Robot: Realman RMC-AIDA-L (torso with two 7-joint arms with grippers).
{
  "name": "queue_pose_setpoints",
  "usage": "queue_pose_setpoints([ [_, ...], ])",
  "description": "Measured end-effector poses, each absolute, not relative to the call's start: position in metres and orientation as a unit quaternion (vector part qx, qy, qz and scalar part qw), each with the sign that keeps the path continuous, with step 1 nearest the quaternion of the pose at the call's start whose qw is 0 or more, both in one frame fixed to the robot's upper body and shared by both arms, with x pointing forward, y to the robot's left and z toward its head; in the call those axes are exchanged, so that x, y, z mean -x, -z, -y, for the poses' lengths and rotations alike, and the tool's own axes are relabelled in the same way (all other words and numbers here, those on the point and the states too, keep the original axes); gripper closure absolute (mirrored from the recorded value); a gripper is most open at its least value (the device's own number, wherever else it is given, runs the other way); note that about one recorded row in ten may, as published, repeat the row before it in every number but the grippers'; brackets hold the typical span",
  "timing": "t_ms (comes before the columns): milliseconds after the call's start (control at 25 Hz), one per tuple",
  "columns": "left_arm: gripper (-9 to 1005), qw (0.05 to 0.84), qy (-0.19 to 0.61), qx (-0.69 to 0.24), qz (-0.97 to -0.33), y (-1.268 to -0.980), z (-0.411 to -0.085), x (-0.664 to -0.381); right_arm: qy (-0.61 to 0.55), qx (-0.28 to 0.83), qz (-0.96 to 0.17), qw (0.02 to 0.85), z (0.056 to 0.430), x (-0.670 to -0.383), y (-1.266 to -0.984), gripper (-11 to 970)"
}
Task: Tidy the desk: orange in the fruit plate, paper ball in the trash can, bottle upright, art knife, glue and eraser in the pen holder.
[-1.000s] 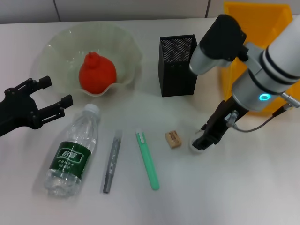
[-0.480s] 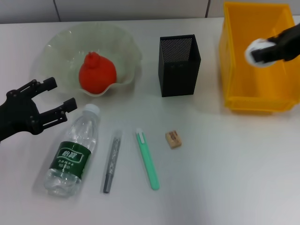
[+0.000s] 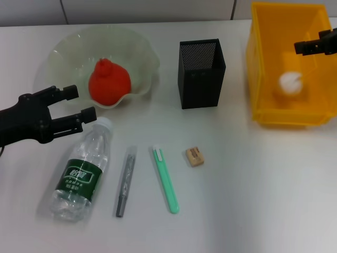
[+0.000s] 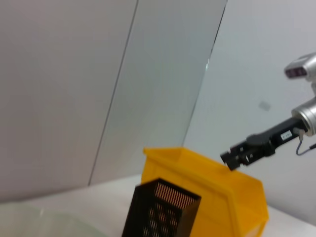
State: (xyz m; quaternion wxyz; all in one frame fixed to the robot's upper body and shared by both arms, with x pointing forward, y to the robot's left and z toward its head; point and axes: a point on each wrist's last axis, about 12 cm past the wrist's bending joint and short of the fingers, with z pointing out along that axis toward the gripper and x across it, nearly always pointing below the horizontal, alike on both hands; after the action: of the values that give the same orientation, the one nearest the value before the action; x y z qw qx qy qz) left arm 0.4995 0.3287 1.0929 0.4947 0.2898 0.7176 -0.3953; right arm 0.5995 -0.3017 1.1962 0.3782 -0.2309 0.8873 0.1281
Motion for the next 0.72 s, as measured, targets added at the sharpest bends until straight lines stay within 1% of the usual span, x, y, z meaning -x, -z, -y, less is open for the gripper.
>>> queue_pose_setpoints([
  [80, 162, 0.473, 0.389, -0.292, -0.734, -1.101, -0.328, -0.503, -0.146, 0.23, -0.877, 0.396, 0.303, -0.595, -1.194, 414],
  [160, 162, 0.466, 0.386, -0.293, -0.74, -1.104, -0.328, -0.504, -0.158, 0.233, -0.869, 0.407, 0.303, -0.593, -1.193, 271],
  [200, 162, 0.449, 0.372, -0.295, -0.757, -1.112, -0.327, -0.507, -0.192, 0.24, -0.846, 0.436, 0.304, -0.586, -1.192, 199],
  [240, 162, 0.449, 0.372, -0.295, -0.757, -1.112, -0.327, -0.507, -0.192, 0.24, -0.846, 0.436, 0.304, -0.586, -1.192, 183],
  [320, 163, 0.439, 0.351, -0.294, -0.773, -1.12, -0.325, -0.509, -0.229, 0.263, -0.809, 0.473, 0.304, -0.573, -1.19, 152],
  [400, 163, 0.432, 0.32, -0.291, -0.791, -1.127, -0.318, -0.51, -0.277, 0.307, -0.753, 0.513, 0.301, -0.552, -1.182, 120],
  [440, 163, 0.427, 0.304, -0.29, -0.801, -1.131, -0.313, -0.509, -0.29, 0.32, -0.737, 0.52, 0.301, -0.543, -1.177, 121],
  [480, 163, 0.422, 0.288, -0.293, -0.808, -1.135, -0.308, -0.508, -0.29, 0.32, -0.737, 0.52, 0.301, -0.543, -1.177, 121],
  [560, 164, 0.41, 0.254, -0.292, -0.826, -1.145, -0.294, -0.506, -0.311, 0.347, -0.714, 0.524, 0.298, -0.529, -1.165, 122],
  [600, 164, 0.404, 0.24, -0.294, -0.832, -1.15, -0.286, -0.505, -0.328, 0.374, -0.696, 0.518, 0.293, -0.517, -1.15, 123],
  [640, 164, 0.398, 0.229, -0.296, -0.838, -1.155, -0.278, -0.504, -0.328, 0.374, -0.696, 0.518, 0.293, -0.517, -1.15, 123],
  [720, 164, 0.38, 0.204, -0.293, -0.853, -1.162, -0.264, -0.502, -0.347, 0.405, -0.676, 0.509, 0.285, -0.505, -1.129, 124],
])
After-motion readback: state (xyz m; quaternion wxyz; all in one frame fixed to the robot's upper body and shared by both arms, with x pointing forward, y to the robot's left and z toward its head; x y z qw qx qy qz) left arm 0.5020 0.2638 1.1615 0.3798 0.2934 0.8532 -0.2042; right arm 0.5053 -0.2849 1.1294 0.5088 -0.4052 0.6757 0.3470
